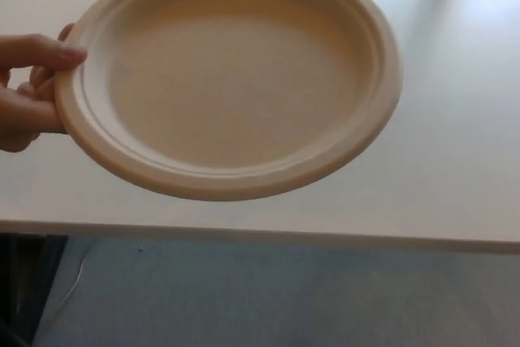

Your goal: A person passes a plate to the robot and the robot grabs it with its left hand and places it at the centre of the table infront of it

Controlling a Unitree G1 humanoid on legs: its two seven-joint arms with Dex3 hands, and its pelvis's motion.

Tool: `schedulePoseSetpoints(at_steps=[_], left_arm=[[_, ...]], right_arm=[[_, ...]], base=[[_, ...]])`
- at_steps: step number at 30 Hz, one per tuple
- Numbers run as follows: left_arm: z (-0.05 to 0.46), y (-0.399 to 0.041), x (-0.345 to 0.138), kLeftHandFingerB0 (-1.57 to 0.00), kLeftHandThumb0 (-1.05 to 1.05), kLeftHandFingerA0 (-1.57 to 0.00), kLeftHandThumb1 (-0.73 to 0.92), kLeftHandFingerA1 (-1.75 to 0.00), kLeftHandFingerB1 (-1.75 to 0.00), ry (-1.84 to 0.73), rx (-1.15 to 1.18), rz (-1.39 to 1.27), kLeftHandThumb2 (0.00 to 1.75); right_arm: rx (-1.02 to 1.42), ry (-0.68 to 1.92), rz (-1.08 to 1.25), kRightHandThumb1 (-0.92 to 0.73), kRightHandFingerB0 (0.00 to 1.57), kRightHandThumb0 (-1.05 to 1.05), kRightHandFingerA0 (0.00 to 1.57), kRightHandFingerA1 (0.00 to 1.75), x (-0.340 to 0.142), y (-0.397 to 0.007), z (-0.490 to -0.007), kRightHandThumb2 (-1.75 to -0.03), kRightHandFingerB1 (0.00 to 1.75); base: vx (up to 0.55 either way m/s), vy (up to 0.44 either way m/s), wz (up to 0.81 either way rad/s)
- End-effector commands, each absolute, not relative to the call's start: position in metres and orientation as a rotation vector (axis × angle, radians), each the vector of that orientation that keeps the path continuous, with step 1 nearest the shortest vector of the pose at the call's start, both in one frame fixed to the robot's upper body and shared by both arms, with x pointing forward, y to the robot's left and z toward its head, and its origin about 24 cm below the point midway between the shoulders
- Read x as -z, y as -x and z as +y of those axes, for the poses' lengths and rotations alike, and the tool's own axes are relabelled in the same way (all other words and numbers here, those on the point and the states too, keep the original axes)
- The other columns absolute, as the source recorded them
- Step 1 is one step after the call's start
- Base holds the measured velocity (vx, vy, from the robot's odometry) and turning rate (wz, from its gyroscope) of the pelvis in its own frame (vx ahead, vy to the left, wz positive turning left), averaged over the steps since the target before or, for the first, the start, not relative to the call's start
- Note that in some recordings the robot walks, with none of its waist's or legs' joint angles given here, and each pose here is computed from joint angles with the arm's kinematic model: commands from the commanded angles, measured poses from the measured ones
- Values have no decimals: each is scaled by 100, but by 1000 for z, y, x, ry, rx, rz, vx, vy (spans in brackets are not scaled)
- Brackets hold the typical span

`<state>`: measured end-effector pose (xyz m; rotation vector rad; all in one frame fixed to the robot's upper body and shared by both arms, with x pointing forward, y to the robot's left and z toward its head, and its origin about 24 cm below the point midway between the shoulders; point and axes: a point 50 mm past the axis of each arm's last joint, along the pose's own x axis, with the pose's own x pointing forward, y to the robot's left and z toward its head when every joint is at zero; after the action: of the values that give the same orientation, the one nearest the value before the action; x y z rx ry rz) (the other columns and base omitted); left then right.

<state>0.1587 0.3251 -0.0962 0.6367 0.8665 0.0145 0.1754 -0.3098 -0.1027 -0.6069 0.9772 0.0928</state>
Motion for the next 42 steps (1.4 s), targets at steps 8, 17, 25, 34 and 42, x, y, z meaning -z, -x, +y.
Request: schedulePoseSetpoints(at_steps=[8, 17, 25, 34, 42], left_arm=[[282, -168, 54, -17, -78, -24, 51, -43, -38, -786, 212, 238, 83], [198, -139, -63, 0, -37, 0, 29, -48, -48, -766, 402, -530, 91], [177, -114, -122, -5, -81, -7, 53, -28, -23, -846, 483, -737, 90], [168, -99, -158, -17, -78, -19, 61, -32, -31, -796, 468, -909, 59], [167, -95, -174, -18, -71, -29, 48, -44, -39, -692, 296, -1136, 79]], right_arm=[[-113, 604, 995, -76, 25, -78, 34, 59, 104, -170, -313, -63, 43], [-126, 633, 977, -59, 22, -79, 33, 63, 101, -176, -313, -95, 52], [-118, 602, 973, -75, 23, -76, 29, 59, 99, -179, -313, -62, 44], [-110, 603, 973, -74, 23, -77, 30, 59, 97, -181, -315, -63, 44], [-111, 610, 970, -75, 24, -77, 32, 60, 96, -185, -315, -62, 45]], base=[[0, 0, 0], [0, 0, 0], [0, 0, 0], [0, 0, 0], [0, 0, 0]])
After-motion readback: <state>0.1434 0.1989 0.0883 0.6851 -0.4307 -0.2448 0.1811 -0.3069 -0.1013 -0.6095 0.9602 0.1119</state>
